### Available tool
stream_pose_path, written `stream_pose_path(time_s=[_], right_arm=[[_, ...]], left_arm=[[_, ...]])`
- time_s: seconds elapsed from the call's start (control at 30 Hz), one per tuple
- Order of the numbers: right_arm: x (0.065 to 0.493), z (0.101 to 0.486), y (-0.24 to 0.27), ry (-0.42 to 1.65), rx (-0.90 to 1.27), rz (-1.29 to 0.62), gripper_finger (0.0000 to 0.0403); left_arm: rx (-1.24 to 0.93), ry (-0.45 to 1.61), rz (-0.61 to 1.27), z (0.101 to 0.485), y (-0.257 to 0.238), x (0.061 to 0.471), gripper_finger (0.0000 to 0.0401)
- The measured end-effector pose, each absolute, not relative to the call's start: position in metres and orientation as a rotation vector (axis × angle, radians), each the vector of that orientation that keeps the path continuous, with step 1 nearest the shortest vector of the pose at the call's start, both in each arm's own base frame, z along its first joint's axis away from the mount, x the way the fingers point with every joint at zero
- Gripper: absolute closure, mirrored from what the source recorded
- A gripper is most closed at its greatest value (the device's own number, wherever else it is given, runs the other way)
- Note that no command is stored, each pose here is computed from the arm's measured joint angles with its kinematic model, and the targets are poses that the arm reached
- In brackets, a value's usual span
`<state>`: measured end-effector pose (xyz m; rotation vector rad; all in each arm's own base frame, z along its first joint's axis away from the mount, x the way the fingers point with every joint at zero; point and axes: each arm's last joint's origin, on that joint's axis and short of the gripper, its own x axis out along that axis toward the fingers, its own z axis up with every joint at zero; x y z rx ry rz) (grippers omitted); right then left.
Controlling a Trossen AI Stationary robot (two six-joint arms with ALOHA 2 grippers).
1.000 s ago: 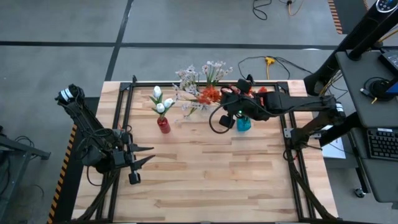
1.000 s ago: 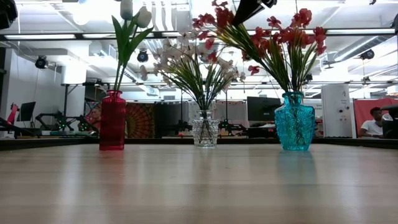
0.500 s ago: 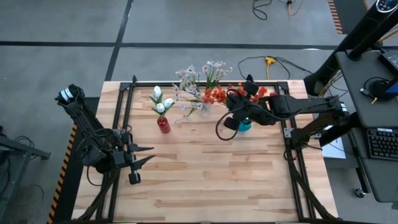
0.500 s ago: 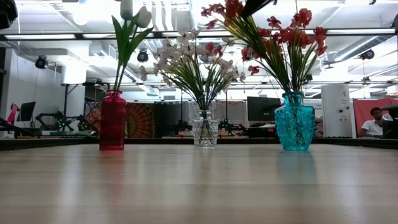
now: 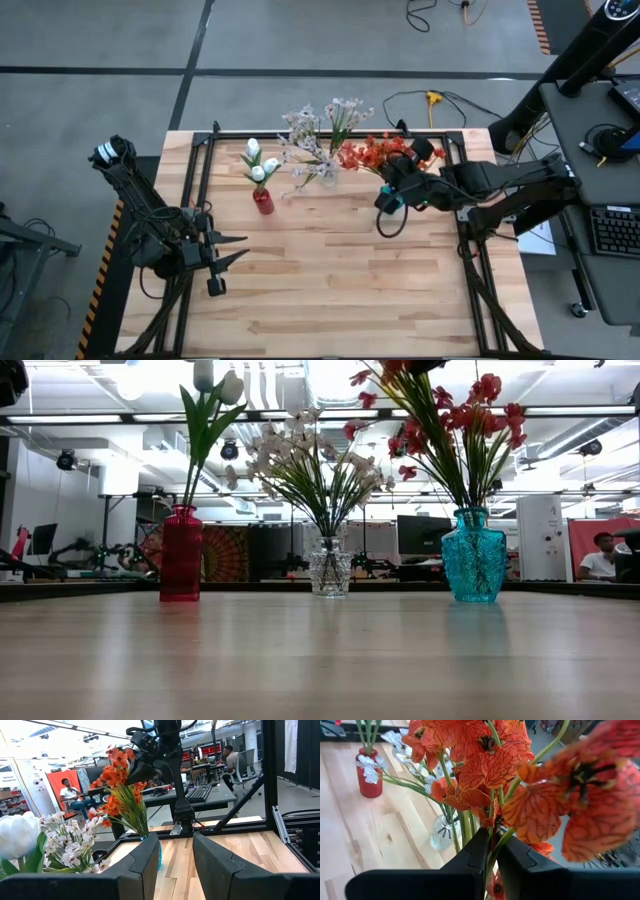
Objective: Sort flowers into vase by color
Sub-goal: Put the orange flowers into the blue vase
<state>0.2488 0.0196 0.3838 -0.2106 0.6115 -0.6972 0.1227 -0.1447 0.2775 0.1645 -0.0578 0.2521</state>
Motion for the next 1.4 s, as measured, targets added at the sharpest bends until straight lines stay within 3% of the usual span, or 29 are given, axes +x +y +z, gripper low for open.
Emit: stream_pose_path(time_s=[0.7,1.4], right_arm=[[0.227,0.358,0.037,0.495,-0.222,-0.780,0.0375],[0.208,0.319,0.040,0.508,-0.181,-0.780,0.0375]], left_arm=[[0.165,-0.058,0.252,0.277,-0.145,0.123,0.0296],[0.165,-0.057,0.252,0.277,-0.145,0.123,0.0296]])
